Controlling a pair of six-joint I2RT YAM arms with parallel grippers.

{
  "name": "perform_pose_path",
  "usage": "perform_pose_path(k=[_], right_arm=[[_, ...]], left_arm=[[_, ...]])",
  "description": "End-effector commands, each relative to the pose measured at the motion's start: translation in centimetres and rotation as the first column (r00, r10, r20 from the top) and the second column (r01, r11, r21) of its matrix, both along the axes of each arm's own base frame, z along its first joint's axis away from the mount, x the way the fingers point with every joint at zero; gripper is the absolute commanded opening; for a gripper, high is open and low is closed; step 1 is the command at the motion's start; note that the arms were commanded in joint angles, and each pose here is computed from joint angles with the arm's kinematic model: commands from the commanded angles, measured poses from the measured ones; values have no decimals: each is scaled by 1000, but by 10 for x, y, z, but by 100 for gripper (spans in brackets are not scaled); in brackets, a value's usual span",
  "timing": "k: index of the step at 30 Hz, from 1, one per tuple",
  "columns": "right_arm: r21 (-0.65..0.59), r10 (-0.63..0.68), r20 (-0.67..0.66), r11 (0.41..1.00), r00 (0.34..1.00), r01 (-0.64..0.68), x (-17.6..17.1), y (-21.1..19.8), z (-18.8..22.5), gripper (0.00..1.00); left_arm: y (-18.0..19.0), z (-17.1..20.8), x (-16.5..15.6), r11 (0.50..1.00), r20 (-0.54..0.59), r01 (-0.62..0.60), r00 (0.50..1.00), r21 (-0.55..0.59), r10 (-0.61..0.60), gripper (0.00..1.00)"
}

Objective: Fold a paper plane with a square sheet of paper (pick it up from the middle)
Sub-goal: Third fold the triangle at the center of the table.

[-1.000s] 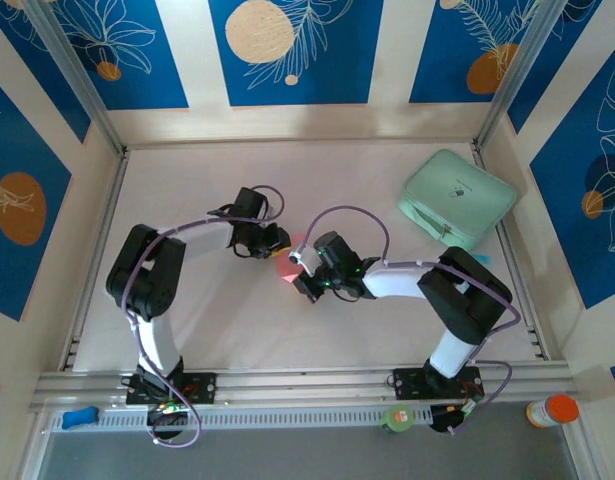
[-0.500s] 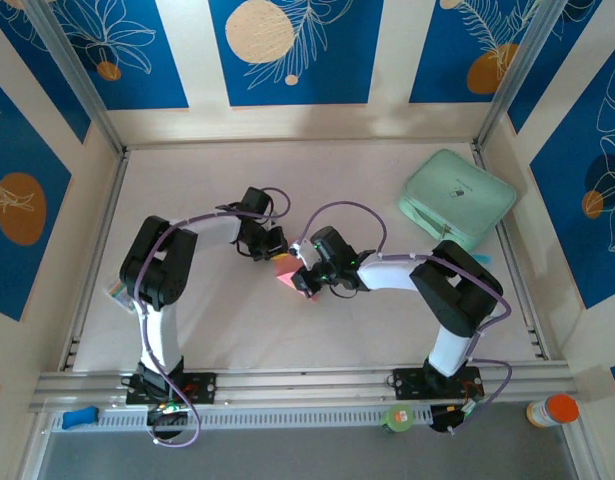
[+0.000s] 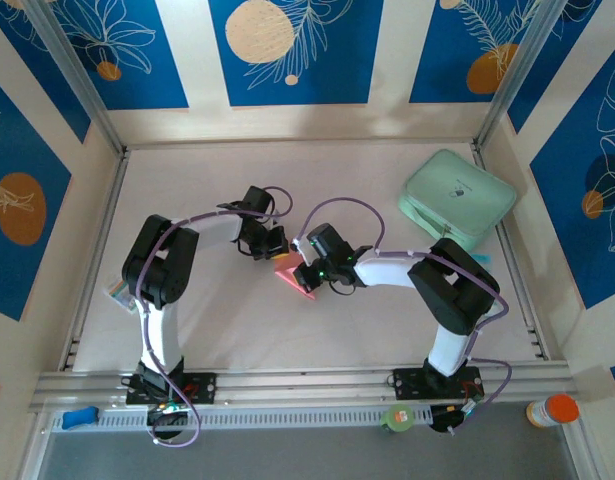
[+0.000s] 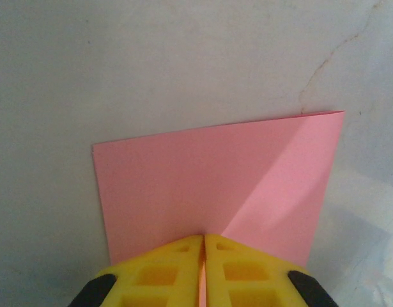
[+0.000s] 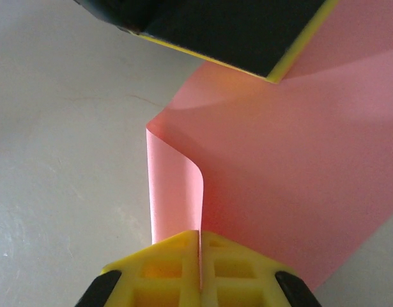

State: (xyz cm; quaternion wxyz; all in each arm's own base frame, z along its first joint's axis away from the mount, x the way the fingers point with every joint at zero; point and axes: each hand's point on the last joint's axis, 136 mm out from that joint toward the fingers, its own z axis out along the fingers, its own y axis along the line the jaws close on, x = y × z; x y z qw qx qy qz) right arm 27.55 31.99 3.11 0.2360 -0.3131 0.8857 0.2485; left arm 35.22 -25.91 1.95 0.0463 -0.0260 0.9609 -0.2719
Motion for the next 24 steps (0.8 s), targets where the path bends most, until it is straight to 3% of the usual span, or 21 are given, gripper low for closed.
perform_pose_path(k=[1, 14, 24], right_arm=[[-23, -8, -7, 1000, 1000, 7, 1, 2, -3, 3], [-3, -27, -107, 1000, 994, 26, -13, 4, -4, 3], [-29, -38, -101, 999, 994, 35, -8, 4, -8, 3]], left_arm=[[6, -23, -16, 998, -70, 22, 997, 63, -18, 11], [7, -23, -15, 998, -67, 10, 998, 68, -6, 11], [6, -23, -15, 998, -66, 16, 998, 60, -12, 11]])
